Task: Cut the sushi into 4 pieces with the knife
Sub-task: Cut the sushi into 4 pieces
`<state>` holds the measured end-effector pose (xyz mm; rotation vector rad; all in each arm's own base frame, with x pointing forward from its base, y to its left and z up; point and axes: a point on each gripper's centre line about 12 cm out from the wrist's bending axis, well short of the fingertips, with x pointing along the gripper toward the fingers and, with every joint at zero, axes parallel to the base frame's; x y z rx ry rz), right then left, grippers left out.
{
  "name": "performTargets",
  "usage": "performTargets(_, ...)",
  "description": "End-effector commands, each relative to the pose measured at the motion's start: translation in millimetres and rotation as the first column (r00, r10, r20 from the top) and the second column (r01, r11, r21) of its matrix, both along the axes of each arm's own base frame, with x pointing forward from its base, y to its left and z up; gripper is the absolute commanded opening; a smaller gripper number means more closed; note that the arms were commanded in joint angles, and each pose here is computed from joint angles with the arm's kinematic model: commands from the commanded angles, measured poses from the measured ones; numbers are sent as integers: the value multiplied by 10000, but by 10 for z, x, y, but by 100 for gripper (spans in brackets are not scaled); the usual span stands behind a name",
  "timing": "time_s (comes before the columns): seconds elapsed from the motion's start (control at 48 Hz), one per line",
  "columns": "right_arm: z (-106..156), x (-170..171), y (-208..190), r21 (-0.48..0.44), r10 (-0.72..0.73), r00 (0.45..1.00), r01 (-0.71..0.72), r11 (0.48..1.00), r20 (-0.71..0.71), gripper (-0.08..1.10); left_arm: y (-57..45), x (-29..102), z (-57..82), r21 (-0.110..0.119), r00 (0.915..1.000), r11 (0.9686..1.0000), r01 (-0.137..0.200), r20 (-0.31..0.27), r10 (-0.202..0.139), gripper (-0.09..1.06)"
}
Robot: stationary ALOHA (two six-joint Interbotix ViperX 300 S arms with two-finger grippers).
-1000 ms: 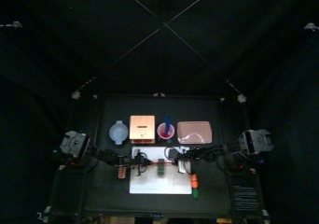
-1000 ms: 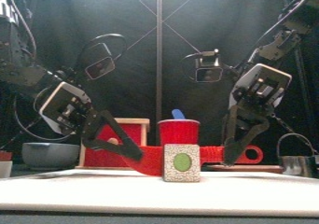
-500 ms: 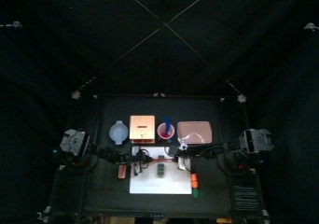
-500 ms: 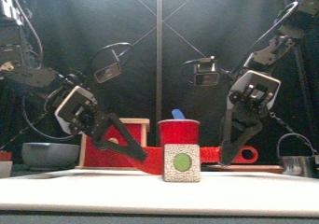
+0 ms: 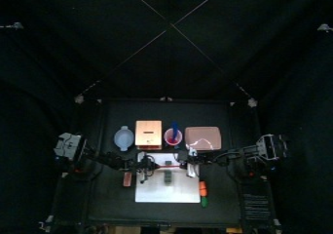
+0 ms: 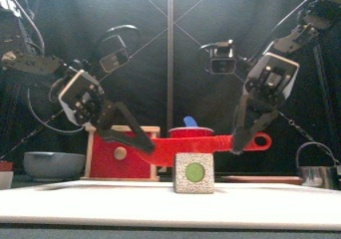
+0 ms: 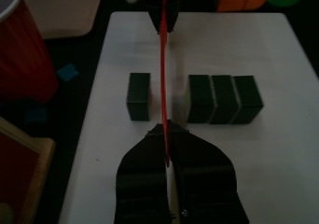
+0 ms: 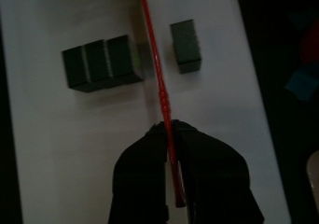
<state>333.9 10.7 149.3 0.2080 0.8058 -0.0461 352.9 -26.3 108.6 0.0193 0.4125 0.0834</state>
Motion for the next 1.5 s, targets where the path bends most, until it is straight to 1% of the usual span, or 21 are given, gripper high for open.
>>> performTargets(0.021, 348, 87, 41, 202, -77, 9935, 54, 9998, 1134, 9, -88, 67, 250, -79, 9965, 9997, 230, 804, -223, 22)
performTargets(0.083, 349, 76, 62, 309, -114, 9936, 80, 9995, 1127, 9, -133, 61, 280, -112, 9956, 9993, 354, 867, -343, 22)
performTargets(0.146, 330, 71, 82, 361, -115, 9940, 76, 9993, 1091, 9, -185, 57, 278, -123, 9954, 9987, 504, 823, -492, 22)
performTargets(0.292, 277, 81, 128, 371, -6, 9953, -30, 9993, 966, 9, -255, 39, 206, -189, 9966, 9974, 695, 464, -685, 22)
performTargets(0.562, 156, 95, 146, 409, -10, 9981, -15, 9992, 611, 9, -290, 46, 88, -241, 9968, 9966, 794, -74, -796, 22)
performTargets(0.688, 120, 99, 162, 448, -8, 9987, -15, 9990, 516, 9, -297, 52, 41, -237, 9966, 9965, 800, -195, -805, 22)
performTargets(0.854, 73, 102, 189, 532, -13, 9993, -6, 9986, 371, 9, -319, 64, 18, -257, 9959, 9961, 849, -283, -856, 22)
performTargets(1.083, -19, 121, 207, 534, 13, 9999, -18, 9986, 109, 9, -354, 63, -77, -309, 9922, 9950, 948, -778, -969, 22)
performTargets(1.167, -67, 118, 212, 523, 28, 10000, -26, 9986, -28, 9, -351, 65, -146, -338, 9900, 9953, 909, -1050, -940, 22)
performTargets(1.229, -135, 116, 207, 506, 12, 9997, -1, 9987, -227, 9, -352, 59, -243, -337, 9863, 9955, 889, -1367, -927, 22)
performTargets(1.312, -234, 108, 206, 481, 11, 9987, 13, 9988, -517, 9, -347, 46, -395, -307, 9799, 9960, 840, -1789, -881, 22)
performTargets(1.417, -381, 95, 205, 444, 9, 9955, 33, 9990, -944, 9, -335, 27, -608, -284, 9692, 9971, 701, -2347, -748, 22)
performTargets(1.5, -438, 93, 204, 427, 4, 9940, 43, 9991, -1096, 9, -332, 30, -692, -269, 9647, 9976, 634, -2543, -682, 22)
